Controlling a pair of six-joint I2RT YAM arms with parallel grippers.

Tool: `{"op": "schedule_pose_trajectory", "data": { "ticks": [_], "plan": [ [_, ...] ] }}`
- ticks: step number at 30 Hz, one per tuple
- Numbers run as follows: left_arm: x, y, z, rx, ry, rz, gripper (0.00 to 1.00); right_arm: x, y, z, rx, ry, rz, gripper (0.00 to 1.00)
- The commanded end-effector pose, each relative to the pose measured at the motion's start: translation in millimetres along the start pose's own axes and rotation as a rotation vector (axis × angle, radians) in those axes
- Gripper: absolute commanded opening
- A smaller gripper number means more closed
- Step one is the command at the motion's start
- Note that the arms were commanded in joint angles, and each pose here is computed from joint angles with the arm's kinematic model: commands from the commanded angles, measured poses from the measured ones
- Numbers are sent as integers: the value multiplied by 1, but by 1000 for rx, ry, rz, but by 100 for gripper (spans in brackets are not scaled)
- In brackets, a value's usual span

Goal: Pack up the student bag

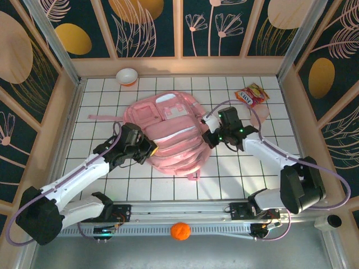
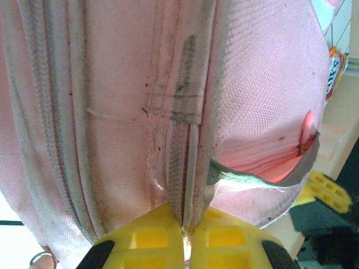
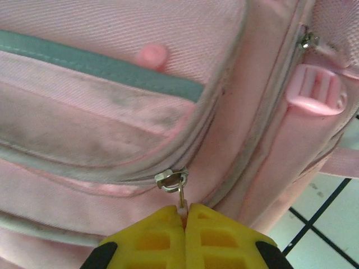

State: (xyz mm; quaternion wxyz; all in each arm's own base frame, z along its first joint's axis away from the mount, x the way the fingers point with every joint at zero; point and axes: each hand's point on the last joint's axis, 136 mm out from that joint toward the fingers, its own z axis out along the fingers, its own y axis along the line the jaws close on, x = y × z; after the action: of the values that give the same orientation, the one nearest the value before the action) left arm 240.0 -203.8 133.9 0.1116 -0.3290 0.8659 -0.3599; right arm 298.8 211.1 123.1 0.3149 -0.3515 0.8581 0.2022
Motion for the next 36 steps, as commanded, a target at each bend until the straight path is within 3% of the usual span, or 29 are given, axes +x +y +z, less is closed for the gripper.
{"op": "schedule_pose_trajectory", "data": {
  "ticks": [1,7,12,16,21,22,23,25,26,27,29,32,36],
  "plan": [
    [-15,30,-13,-141,-65,99,0,-18,-50,-8,166,-36,1,0],
    [-5,35,-6,-161,13,178,0,-36,-54,9,92,-82,-74,0],
    [-12,40,-6,-207,4,259,0,-40,-61,32,51,-68,-96,0],
    [-42,36,-5,-219,-79,291,0,-46,-62,29,27,-100,-70,0],
    [-94,4,12,-210,-205,360,0,-47,-74,2,52,-182,20,0],
    [-101,-4,15,-204,-223,372,6,-48,-77,-3,57,-196,36,3],
    [-108,-14,17,-198,-247,385,19,-49,-80,-10,57,-215,57,11],
    [-123,-25,14,-194,-310,407,46,-53,-88,-27,65,-268,95,34],
    [-134,-43,4,-161,-368,424,61,-55,-95,-39,89,-306,118,51],
    [-144,-48,-4,-158,-422,434,74,-54,-103,-50,118,-341,142,97],
    [-166,-51,-25,-172,-548,439,99,-48,-123,-71,183,-403,208,99],
    [-194,-38,-63,-227,-795,459,99,-24,-157,-98,323,-479,330,99],
    [-206,-9,-99,-278,-1078,574,99,21,-188,-121,520,-530,441,99]
  ]
}}
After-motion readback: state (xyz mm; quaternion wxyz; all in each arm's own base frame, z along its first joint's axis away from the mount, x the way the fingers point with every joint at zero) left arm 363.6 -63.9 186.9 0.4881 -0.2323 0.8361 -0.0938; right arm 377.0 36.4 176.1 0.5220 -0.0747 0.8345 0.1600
